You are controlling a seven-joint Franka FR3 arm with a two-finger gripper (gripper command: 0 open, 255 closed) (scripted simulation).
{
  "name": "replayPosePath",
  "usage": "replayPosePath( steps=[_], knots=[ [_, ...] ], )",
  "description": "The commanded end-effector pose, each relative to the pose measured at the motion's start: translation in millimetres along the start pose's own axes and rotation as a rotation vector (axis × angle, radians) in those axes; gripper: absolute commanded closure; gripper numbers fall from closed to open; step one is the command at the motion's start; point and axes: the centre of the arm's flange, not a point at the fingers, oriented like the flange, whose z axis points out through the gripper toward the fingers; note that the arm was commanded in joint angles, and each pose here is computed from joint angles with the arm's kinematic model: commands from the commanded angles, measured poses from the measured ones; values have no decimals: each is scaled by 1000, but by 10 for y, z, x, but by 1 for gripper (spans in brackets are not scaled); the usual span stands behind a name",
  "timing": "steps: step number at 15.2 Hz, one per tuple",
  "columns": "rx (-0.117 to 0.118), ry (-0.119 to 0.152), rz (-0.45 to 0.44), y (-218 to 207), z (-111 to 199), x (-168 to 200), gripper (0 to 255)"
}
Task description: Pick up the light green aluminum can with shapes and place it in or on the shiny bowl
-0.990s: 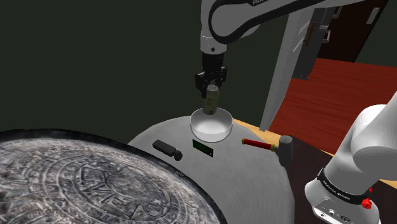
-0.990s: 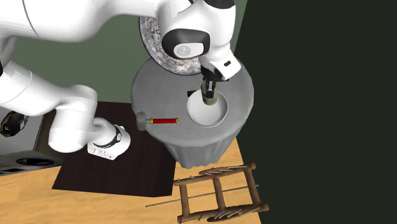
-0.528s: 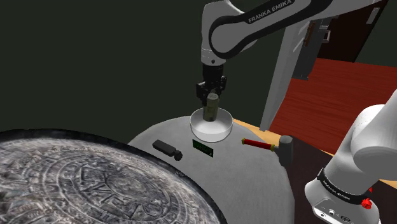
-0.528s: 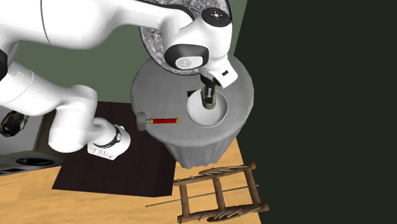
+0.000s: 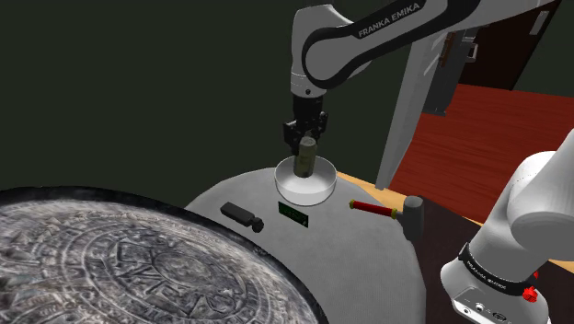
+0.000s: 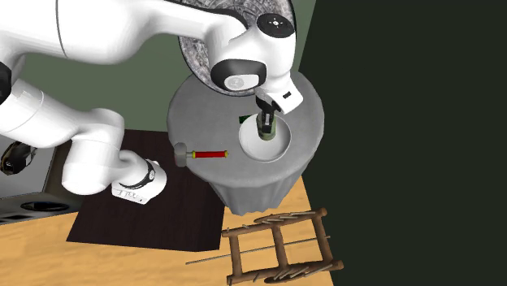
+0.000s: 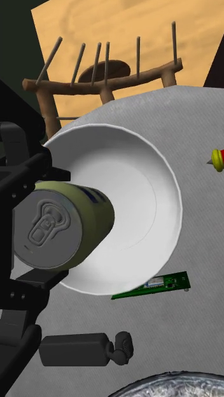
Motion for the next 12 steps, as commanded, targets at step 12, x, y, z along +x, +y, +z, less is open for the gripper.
replayPosePath(
  steps=[12],
  knots=[
    [0,1,0,0,-502,0,0]
  ],
)
